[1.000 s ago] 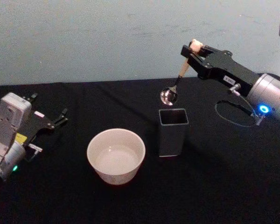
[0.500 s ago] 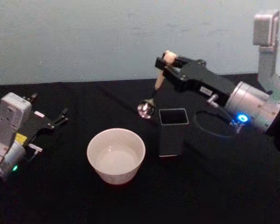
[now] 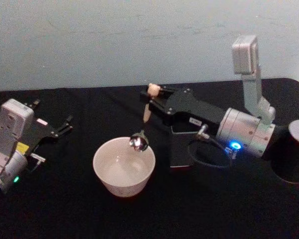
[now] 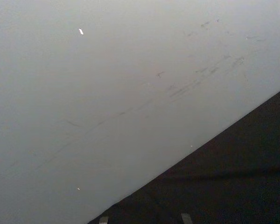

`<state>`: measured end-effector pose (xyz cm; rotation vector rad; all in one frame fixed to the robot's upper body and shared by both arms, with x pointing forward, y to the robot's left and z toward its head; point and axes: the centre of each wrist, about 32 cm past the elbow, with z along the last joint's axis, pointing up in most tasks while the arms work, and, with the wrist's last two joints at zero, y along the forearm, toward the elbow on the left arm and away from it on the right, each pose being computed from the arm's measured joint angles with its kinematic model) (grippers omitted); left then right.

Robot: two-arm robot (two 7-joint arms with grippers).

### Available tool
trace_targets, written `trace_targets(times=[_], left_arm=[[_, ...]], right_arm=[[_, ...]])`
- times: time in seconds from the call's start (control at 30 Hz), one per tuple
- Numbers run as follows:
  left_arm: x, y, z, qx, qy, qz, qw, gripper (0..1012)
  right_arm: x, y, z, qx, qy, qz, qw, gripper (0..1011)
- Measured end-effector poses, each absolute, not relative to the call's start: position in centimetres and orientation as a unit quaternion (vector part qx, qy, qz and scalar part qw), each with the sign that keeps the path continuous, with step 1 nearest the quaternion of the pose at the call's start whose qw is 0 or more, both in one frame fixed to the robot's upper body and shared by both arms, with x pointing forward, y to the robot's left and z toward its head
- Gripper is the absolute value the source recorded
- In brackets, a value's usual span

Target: Pick up the stirring spoon with one hand, stir inside the cup, then place it back in its original position.

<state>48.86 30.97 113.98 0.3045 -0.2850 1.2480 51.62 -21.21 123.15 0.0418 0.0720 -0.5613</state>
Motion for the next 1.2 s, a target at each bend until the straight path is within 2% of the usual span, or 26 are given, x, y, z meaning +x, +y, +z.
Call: trace_targets(times=[0.43, 1.2], left_arm=[[48.9, 31.0, 114.0, 0.141, -0.132, 0.58, 0.791, 1001], [48.9, 31.0, 114.0, 0.141, -0.132, 0.58, 0.791, 1001]], right_arm=[[51.6, -20.0, 121.0, -0.018, 0.022, -0.247, 0.969, 211], [51.9, -17.3, 119.8, -0.032, 0.007, -0.217, 0.976, 210]])
